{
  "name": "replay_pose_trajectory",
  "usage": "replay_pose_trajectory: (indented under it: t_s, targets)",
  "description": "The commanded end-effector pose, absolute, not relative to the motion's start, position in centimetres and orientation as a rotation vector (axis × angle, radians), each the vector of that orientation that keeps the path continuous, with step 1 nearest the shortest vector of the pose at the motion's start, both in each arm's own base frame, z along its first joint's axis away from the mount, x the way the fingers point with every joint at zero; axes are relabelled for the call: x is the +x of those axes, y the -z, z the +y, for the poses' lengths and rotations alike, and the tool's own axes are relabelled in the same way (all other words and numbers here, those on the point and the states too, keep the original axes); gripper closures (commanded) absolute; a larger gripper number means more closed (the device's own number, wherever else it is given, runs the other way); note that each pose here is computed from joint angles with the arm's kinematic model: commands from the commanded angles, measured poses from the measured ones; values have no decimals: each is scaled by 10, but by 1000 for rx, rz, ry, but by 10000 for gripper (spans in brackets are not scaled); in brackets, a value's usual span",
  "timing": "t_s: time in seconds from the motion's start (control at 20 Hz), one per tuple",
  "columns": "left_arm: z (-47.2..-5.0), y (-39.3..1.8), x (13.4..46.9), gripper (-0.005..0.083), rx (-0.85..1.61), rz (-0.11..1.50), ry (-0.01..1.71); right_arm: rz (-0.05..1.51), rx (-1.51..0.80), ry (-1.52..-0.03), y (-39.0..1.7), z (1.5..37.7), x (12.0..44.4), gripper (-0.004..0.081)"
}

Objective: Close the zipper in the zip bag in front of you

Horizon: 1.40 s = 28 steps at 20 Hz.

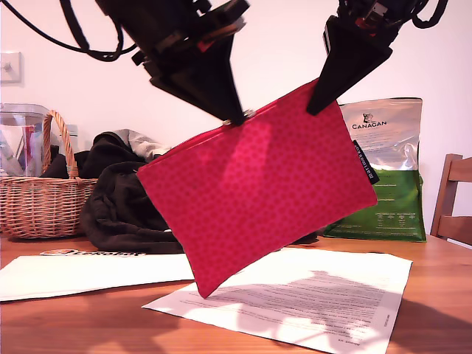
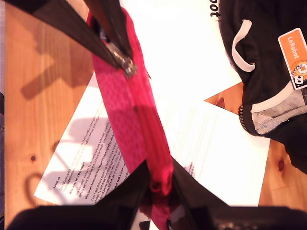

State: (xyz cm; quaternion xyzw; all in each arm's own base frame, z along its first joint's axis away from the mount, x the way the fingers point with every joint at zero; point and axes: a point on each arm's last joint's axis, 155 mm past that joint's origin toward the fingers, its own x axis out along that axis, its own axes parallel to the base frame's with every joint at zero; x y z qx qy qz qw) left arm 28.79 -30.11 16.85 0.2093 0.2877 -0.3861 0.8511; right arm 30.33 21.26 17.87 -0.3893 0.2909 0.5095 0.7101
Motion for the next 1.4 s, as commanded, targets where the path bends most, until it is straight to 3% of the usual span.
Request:
replay_pose_trajectory:
  t_s: [0.0,1.35]
  targets:
    - [-288,-163,286,795,452,633,791,671,-858,-1098,-173,202,309,783]
    - [-238,-129,281,795,569,813,765,690,-835,-1050,-173,185,319,783]
